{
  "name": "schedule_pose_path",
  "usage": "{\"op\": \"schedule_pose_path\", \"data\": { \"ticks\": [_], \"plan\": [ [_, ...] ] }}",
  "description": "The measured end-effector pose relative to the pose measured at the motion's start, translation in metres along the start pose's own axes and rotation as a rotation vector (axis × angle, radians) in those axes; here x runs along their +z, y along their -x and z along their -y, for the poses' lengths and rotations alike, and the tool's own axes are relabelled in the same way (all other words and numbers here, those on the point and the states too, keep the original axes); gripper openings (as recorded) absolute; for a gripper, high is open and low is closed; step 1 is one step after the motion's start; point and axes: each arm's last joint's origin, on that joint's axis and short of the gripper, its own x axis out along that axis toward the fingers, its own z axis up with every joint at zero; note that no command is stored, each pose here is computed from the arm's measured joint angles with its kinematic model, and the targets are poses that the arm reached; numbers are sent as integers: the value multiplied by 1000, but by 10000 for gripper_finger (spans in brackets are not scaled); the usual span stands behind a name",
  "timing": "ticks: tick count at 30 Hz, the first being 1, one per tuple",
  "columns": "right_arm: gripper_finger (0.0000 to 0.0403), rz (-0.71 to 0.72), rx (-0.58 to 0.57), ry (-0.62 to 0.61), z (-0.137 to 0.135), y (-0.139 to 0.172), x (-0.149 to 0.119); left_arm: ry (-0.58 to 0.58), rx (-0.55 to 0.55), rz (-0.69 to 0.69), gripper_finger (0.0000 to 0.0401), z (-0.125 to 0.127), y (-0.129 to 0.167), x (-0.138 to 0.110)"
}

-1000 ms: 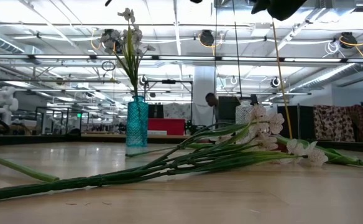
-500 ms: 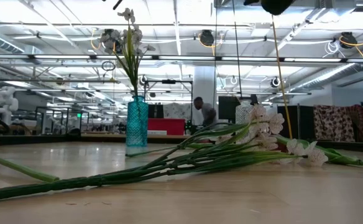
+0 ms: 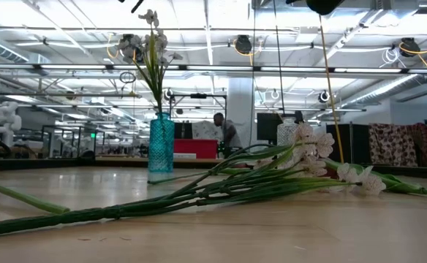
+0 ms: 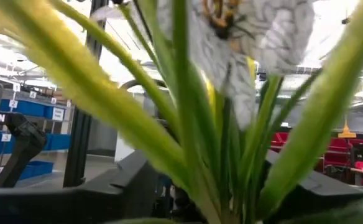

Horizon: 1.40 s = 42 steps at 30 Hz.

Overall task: Sort flowers into vase by color
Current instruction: Put the top white flowers into the blue vase

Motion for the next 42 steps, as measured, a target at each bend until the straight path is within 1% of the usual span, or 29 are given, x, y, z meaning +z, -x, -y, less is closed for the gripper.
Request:
{"op": "schedule_pose_path", "data": {
  "ticks": [15, 20, 22, 26, 31, 36, 39, 42],
  "plan": [
    [79, -22, -9, -1, 3, 0, -2, 8, -4, 20, 12, -4, 9, 1],
    [26, -25, -13, 3, 3, 0, -3, 4, -6, 11, 12, -4, 9, 0],
    [10, -25, -13, 5, 4, 1, -3, 4, -7, 11, 20, -4, 9, 0],
    [9, -29, -28, 2, 4, 1, -3, -1, -8, 10, 60, -4, 9, 0],
    [4, -44, -39, -3, 8, 1, -4, -14, -20, 1, 133, 0, 10, -1],
    [3, -66, -58, -18, 16, 2, 0, -17, -15, -60, 199, 0, 11, -8],
    [2, -81, -68, -22, 21, 4, 4, -7, 23, -98, 228, -2, 11, -12],
    [1, -104, -74, -19, 23, 5, 9, -3, 85, -131, 243, -4, 12, -16]
  ]
}}
